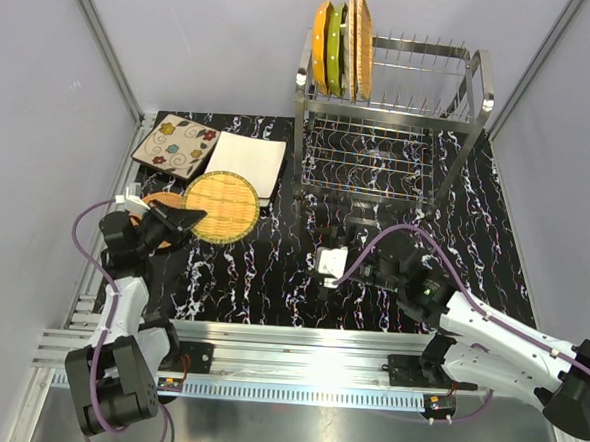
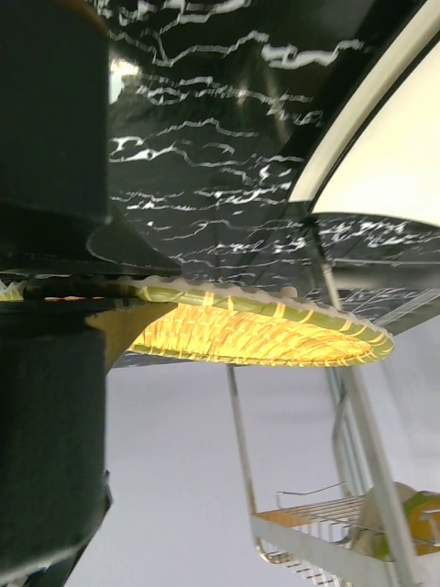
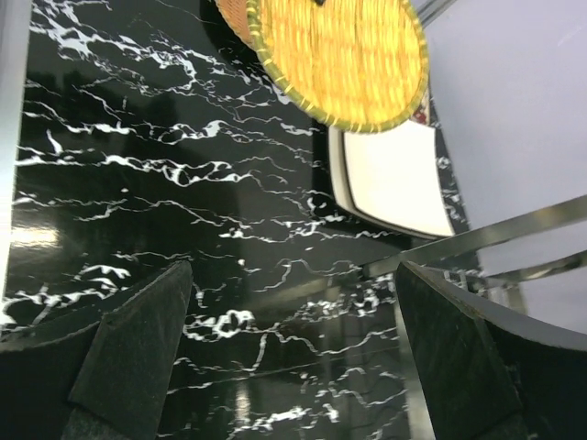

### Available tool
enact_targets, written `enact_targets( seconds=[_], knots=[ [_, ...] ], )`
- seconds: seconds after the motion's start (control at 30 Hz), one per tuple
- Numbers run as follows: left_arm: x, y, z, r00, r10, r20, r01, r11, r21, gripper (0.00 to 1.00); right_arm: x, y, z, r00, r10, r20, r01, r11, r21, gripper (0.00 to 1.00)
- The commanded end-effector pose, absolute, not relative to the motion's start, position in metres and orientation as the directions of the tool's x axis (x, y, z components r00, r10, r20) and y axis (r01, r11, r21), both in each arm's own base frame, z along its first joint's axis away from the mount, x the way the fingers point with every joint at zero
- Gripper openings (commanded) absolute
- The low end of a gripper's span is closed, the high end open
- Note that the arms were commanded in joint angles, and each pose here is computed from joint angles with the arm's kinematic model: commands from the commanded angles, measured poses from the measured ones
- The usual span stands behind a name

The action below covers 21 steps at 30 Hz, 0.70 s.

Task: Unload the plates from the dish rack
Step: Place the plate on the table

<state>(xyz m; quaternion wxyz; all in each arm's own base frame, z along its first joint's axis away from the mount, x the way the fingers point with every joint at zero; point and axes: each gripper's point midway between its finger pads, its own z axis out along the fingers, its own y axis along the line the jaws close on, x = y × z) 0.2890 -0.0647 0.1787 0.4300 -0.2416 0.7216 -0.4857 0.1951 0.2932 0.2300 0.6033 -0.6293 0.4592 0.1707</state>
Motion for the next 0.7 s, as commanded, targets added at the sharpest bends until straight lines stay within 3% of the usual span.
enact_targets(
  seconds=[0.0, 0.23, 0.67],
  knots=[
    [0.301, -0.051, 0.220, -0.425, -0.724, -0.543, 0.237, 0.490, -0.839, 0.00, 0.194, 0.295, 0.249, 0.382, -0.318, -0.868, -0.846, 0.257, -0.467, 1.00],
    [0.309, -0.008, 0.216, -0.322, -0.747, -0.582, 0.186, 0.553, -0.812, 0.00, 0.204, 0.294, 0.246, 0.238, -0.297, -0.925, -0.867, 0.365, -0.340, 1.00],
    [0.314, 0.074, 0.197, -0.148, -0.817, -0.558, 0.018, 0.561, -0.827, 0.00, 0.250, 0.279, 0.233, -0.016, -0.267, -0.963, -0.833, 0.537, -0.135, 1.00]
  ],
)
